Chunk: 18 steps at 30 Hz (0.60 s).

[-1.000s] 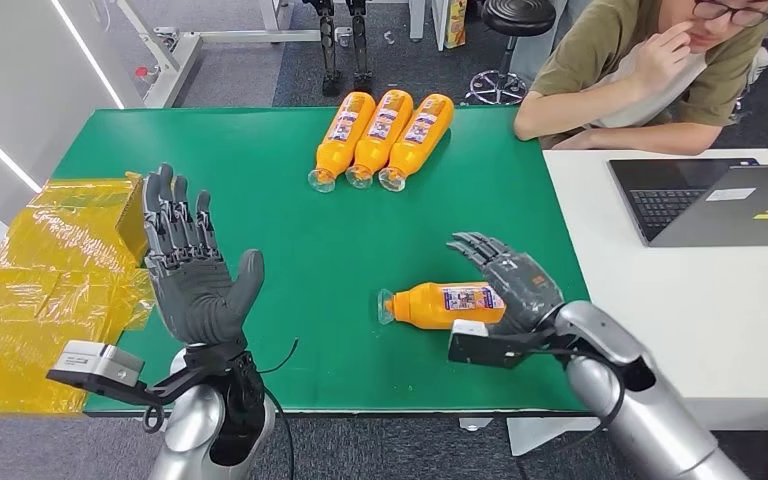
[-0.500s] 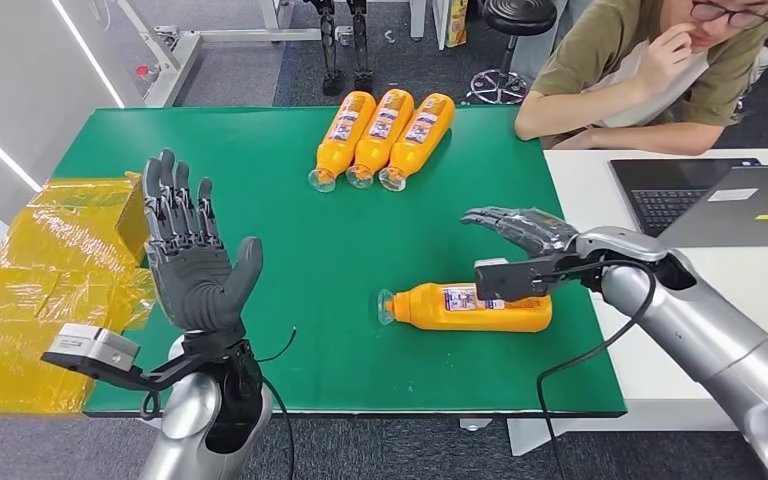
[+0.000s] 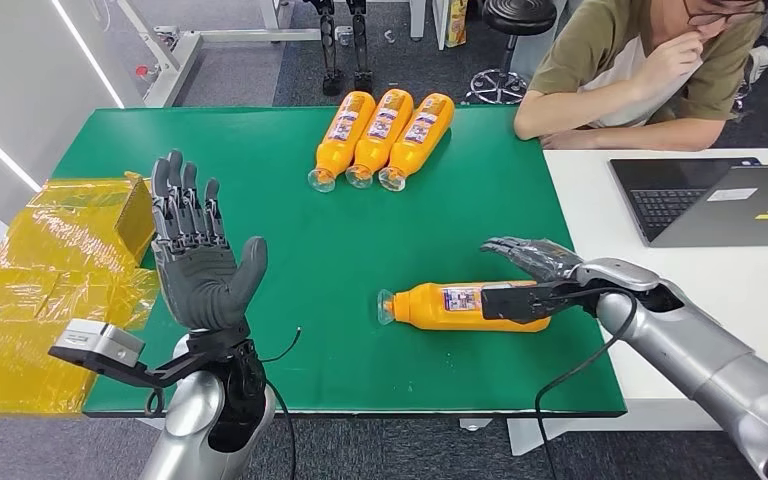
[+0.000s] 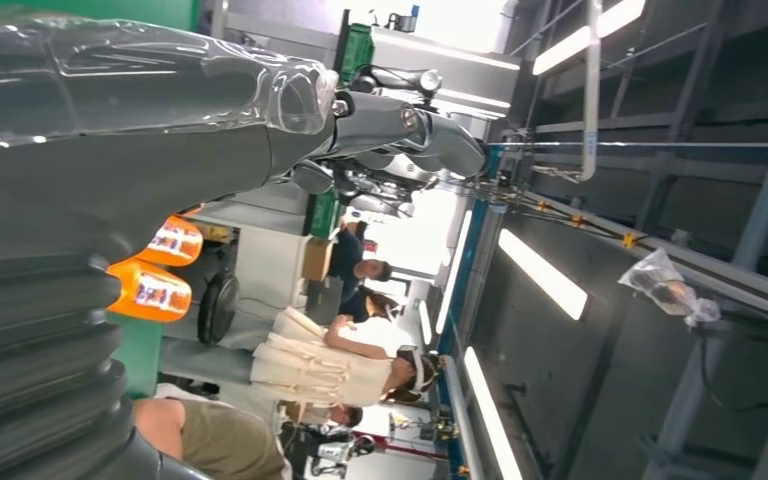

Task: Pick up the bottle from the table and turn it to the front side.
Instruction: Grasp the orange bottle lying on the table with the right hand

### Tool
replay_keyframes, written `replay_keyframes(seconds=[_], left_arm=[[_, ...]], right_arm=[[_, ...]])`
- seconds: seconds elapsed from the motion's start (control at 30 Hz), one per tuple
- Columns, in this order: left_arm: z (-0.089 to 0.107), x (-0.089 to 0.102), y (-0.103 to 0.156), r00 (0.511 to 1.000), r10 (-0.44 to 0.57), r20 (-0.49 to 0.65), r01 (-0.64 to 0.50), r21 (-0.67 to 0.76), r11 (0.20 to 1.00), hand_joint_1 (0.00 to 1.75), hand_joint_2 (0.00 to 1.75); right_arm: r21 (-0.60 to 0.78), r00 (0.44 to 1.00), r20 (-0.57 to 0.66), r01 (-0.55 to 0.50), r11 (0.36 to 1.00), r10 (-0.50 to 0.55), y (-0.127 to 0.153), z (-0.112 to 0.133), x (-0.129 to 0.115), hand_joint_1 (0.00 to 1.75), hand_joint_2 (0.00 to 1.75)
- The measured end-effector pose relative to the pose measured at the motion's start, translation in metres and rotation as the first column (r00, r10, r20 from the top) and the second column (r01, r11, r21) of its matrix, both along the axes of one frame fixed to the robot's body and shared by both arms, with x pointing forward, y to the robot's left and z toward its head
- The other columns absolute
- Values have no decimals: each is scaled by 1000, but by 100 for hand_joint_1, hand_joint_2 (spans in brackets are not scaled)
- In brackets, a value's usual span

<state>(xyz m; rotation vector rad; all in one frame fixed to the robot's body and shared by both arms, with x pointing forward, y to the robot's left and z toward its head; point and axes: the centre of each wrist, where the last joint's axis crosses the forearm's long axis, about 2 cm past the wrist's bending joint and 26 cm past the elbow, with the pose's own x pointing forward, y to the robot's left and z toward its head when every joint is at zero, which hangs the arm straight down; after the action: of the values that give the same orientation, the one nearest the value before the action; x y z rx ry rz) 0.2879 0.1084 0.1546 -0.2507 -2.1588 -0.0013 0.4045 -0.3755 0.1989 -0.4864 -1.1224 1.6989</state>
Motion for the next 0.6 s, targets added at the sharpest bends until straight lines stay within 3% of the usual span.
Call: replay_keyframes(seconds=[0.33,0.53,0.6], left_arm=[[0,0,-1,1000,-8,-1,8,-4,1000,0,175],[0,0,-2,1000,-9,-4,9,-2,1000,0,175],[-1,0,-2,1000,-9,-5,9,-1,1000,0,175]], right_arm=[[-55,998,-7,61,997,-61,-3,-40,-4,0,175],[-53,997,-12,77,996,-77,-5,-51,-9,2,175],[-52,997,-10,78,996,-78,-5,-52,-10,82,175]])
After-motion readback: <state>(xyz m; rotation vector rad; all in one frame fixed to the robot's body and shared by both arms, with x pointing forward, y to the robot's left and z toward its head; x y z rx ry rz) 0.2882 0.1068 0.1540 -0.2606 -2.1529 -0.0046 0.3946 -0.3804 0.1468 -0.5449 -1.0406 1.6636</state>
